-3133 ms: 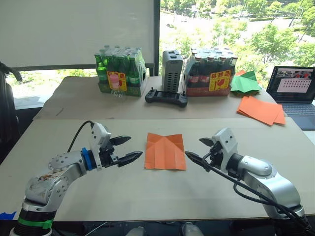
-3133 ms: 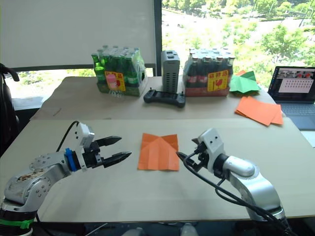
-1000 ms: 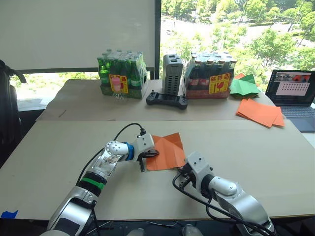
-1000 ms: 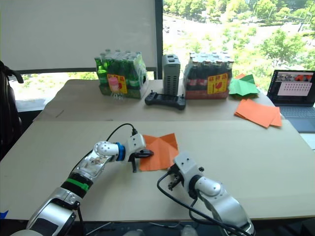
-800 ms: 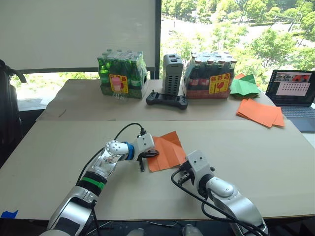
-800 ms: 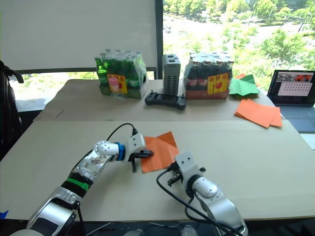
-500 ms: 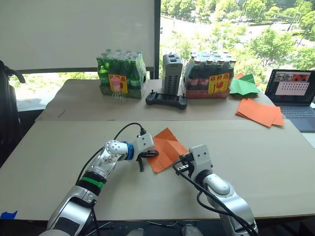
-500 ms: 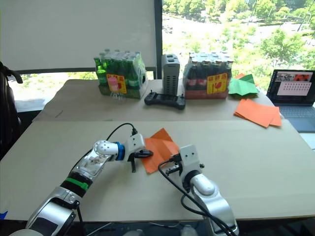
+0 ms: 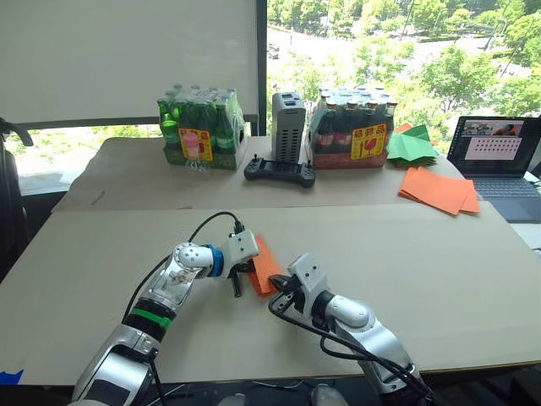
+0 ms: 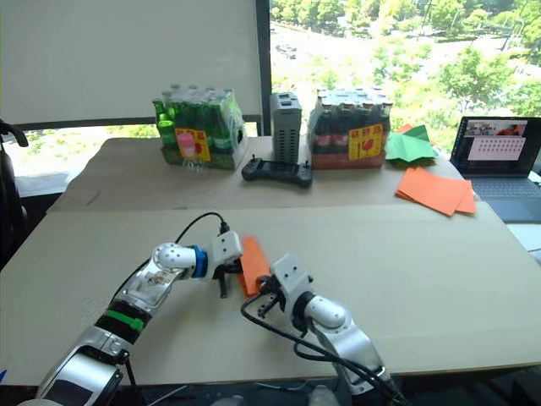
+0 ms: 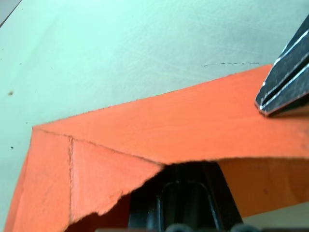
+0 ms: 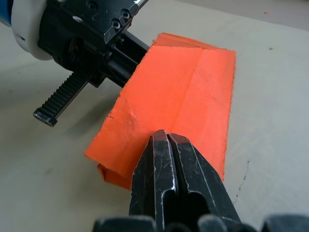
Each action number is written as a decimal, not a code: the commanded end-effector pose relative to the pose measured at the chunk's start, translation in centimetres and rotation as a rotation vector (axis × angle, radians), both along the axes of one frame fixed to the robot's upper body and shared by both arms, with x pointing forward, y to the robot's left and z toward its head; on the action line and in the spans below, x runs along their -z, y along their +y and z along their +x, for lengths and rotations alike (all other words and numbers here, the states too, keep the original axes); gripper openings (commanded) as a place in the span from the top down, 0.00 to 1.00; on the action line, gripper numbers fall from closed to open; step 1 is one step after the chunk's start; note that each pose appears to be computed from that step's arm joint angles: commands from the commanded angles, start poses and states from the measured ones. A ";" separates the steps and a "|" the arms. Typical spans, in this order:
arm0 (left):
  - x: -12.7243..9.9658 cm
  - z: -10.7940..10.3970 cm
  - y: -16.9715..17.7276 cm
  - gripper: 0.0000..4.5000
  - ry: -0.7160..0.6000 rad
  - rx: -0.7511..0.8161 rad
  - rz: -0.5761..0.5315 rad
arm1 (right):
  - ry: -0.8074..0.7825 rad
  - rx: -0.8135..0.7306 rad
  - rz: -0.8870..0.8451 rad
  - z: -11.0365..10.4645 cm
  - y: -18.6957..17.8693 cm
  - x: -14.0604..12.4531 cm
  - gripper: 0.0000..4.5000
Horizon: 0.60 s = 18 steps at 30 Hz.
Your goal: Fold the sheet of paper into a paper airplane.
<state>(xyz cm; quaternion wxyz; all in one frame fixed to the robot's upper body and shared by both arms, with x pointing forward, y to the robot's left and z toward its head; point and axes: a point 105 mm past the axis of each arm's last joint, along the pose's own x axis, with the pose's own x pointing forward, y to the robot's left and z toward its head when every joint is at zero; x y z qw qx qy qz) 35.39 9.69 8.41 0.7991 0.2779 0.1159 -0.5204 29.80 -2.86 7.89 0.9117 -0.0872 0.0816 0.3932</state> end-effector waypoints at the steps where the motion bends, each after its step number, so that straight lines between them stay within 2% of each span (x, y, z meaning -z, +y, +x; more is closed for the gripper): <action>1: 0.4 -0.4 2.7 1.00 0.038 -0.071 0.036 | -0.022 -0.027 -0.024 0.4 0.6 -0.3 0.99; 3: -0.6 -0.8 3.6 1.00 0.033 -0.089 0.023 | -0.004 -0.016 -0.026 0.8 0.6 0.0 0.99; 7: -4.0 -1.9 5.1 1.00 0.032 -0.125 -0.064 | 0.025 -0.027 -0.063 1.0 0.6 0.6 0.99; 11: -6.6 -1.3 4.1 1.00 0.034 -0.148 -0.210 | 0.042 -0.036 -0.066 0.8 0.9 0.7 0.99; 14: -5.9 -0.6 2.5 1.00 0.067 -0.154 -0.261 | 0.048 -0.036 -0.070 0.9 0.9 0.7 0.99; 16: -4.3 -0.2 1.5 1.00 0.111 -0.162 -0.273 | 0.051 -0.031 -0.075 1.1 0.9 0.7 0.99; 18: -2.3 -0.1 1.1 1.00 0.140 -0.169 -0.236 | 0.051 -0.027 -0.078 1.2 0.8 0.5 0.99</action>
